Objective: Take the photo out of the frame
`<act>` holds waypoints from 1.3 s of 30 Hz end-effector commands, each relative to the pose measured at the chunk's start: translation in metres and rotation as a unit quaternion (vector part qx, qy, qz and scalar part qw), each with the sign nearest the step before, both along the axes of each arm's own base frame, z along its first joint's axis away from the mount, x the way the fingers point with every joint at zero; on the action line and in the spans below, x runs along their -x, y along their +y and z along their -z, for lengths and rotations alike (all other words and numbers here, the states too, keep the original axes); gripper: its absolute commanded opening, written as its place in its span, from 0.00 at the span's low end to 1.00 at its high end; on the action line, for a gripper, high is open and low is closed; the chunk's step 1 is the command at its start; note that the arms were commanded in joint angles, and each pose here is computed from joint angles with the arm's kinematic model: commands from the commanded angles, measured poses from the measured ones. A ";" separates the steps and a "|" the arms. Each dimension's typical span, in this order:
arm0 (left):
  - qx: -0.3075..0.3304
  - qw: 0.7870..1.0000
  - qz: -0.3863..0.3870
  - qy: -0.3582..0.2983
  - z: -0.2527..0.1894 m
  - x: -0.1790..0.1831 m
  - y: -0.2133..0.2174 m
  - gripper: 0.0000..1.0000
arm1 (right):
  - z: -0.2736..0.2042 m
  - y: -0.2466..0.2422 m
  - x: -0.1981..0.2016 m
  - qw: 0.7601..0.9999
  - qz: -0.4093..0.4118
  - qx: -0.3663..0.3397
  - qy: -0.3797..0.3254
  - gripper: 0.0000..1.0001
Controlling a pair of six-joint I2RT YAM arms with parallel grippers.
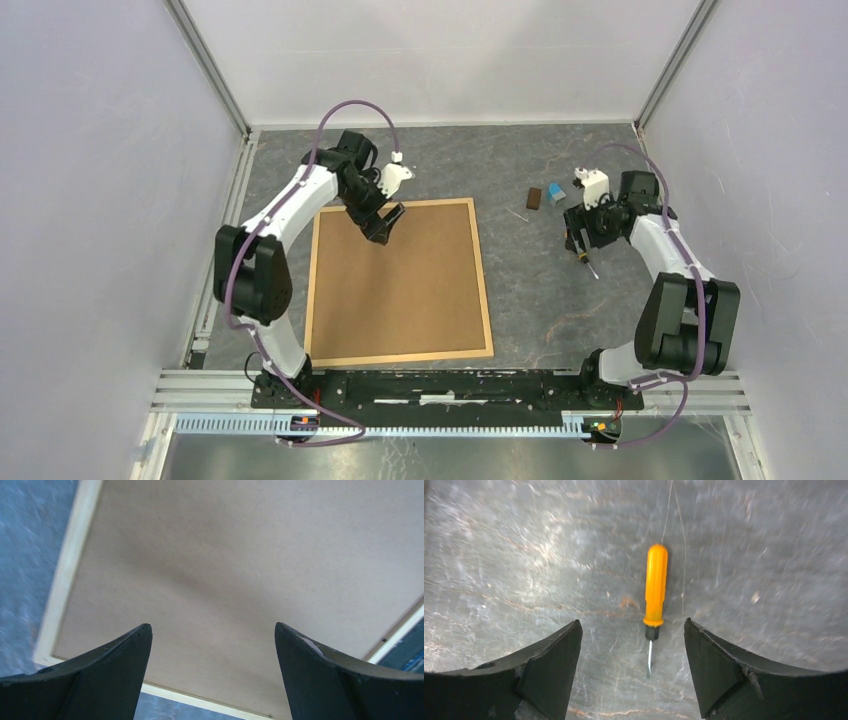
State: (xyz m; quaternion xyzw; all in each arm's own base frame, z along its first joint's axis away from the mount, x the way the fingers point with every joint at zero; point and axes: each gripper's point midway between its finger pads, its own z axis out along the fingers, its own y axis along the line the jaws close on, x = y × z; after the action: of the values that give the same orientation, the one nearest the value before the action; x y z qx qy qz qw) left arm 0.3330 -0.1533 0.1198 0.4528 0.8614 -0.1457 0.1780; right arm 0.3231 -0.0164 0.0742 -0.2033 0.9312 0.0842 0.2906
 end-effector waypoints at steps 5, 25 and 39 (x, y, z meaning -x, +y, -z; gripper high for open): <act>0.023 0.985 0.136 -0.100 -0.020 -0.070 -0.043 0.95 | -0.112 0.035 -0.063 0.977 -0.077 -0.005 -0.199 0.89; 0.030 0.982 0.170 -0.073 0.067 -0.146 -0.101 0.70 | -0.069 0.085 -0.082 0.972 -0.016 -0.219 -0.083 0.98; -0.001 0.981 0.187 -0.050 0.103 -0.142 -0.092 0.33 | -0.001 0.165 -0.043 0.960 -0.099 -0.261 0.032 0.98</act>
State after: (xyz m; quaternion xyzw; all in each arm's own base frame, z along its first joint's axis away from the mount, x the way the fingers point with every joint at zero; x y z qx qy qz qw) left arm 0.4717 -0.2472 0.0297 0.5854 0.7682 -0.1678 0.1975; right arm 0.3689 0.1271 0.0827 -0.1915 0.8720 0.3326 0.3038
